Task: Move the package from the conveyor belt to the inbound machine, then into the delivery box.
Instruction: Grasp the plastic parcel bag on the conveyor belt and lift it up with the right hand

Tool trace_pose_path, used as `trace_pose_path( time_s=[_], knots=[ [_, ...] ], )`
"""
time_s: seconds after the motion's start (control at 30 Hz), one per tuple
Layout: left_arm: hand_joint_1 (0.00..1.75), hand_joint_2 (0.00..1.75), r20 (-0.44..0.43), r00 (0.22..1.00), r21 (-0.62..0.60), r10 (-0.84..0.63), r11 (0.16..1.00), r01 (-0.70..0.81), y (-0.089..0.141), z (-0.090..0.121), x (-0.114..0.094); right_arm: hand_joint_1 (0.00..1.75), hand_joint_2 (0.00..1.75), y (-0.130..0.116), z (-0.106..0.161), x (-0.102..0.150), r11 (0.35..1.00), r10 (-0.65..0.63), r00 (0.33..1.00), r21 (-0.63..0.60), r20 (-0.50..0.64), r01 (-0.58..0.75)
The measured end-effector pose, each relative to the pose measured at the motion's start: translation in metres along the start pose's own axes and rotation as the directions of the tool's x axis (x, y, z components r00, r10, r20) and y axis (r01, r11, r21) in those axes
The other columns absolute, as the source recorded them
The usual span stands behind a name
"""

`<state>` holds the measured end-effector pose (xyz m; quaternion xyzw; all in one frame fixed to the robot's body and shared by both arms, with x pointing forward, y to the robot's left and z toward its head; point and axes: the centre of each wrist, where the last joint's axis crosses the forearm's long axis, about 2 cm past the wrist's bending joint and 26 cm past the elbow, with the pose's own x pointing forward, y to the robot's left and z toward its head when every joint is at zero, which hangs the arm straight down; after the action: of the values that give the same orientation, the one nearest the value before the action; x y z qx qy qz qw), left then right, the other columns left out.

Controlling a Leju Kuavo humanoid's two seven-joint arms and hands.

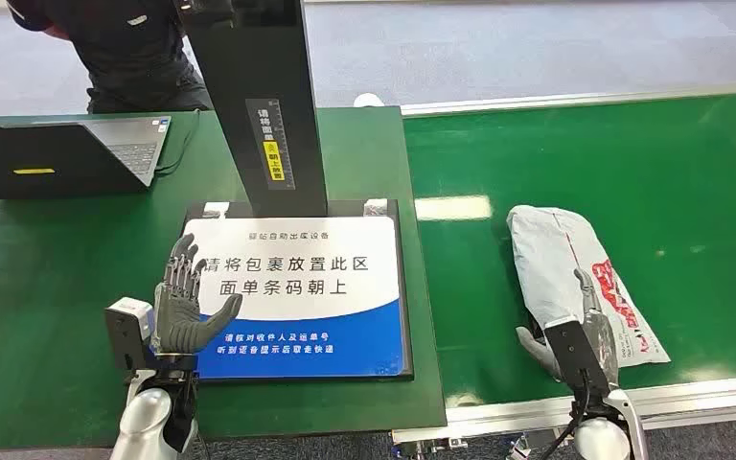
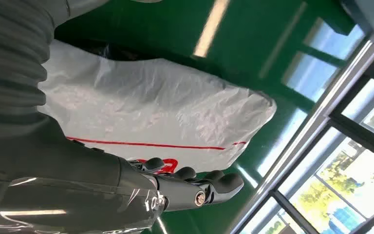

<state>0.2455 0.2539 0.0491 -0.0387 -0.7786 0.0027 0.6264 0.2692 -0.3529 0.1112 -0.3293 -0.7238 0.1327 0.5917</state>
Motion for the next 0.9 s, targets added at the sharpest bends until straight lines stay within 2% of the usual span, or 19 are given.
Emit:
trace_pose_path(
  time_s=[0.13, 0.27, 0.43, 0.6, 0.87, 0.9],
  knots=[
    [0.00, 1.75, 0.002, 1.000, 0.000, 0.000, 1.000, 0.000, 0.000, -0.001, 0.001, 0.00, 1.75, -0.003, -0.012, -0.012, 1.000, 0.016, 0.999, 0.010, -0.045, -0.016],
    [0.00, 1.75, 0.001, 1.000, 0.003, 0.001, 1.000, -0.001, 0.000, -0.001, 0.000, 0.00, 1.75, -0.006, -0.026, -0.029, 0.994, 0.106, 0.988, 0.005, -0.113, -0.106],
    [0.00, 1.75, -0.009, 1.000, 0.005, 0.006, 1.000, -0.006, 0.000, -0.001, 0.000, 0.00, 1.75, -0.006, -0.038, -0.052, 0.969, 0.246, 0.922, 0.062, -0.298, -0.239],
    [0.00, 1.75, -0.006, 1.000, 0.005, 0.014, 1.000, -0.014, 0.000, -0.004, 0.001, 0.00, 1.75, -0.005, -0.042, -0.081, 0.957, 0.265, 0.850, 0.228, -0.456, -0.176],
    [0.00, 1.75, -0.012, 1.000, 0.009, 0.018, 1.000, -0.018, -0.001, -0.006, -0.001, 0.00, 1.75, 0.000, -0.050, -0.095, 0.933, 0.308, 0.781, 0.333, -0.544, -0.137],
    [0.00, 1.75, -0.013, 1.000, 0.008, 0.018, 1.000, -0.018, -0.001, -0.006, -0.001, 0.26, 1.75, 0.001, -0.050, -0.095, 0.932, 0.308, 0.778, 0.338, -0.547, -0.131]
  ],
)
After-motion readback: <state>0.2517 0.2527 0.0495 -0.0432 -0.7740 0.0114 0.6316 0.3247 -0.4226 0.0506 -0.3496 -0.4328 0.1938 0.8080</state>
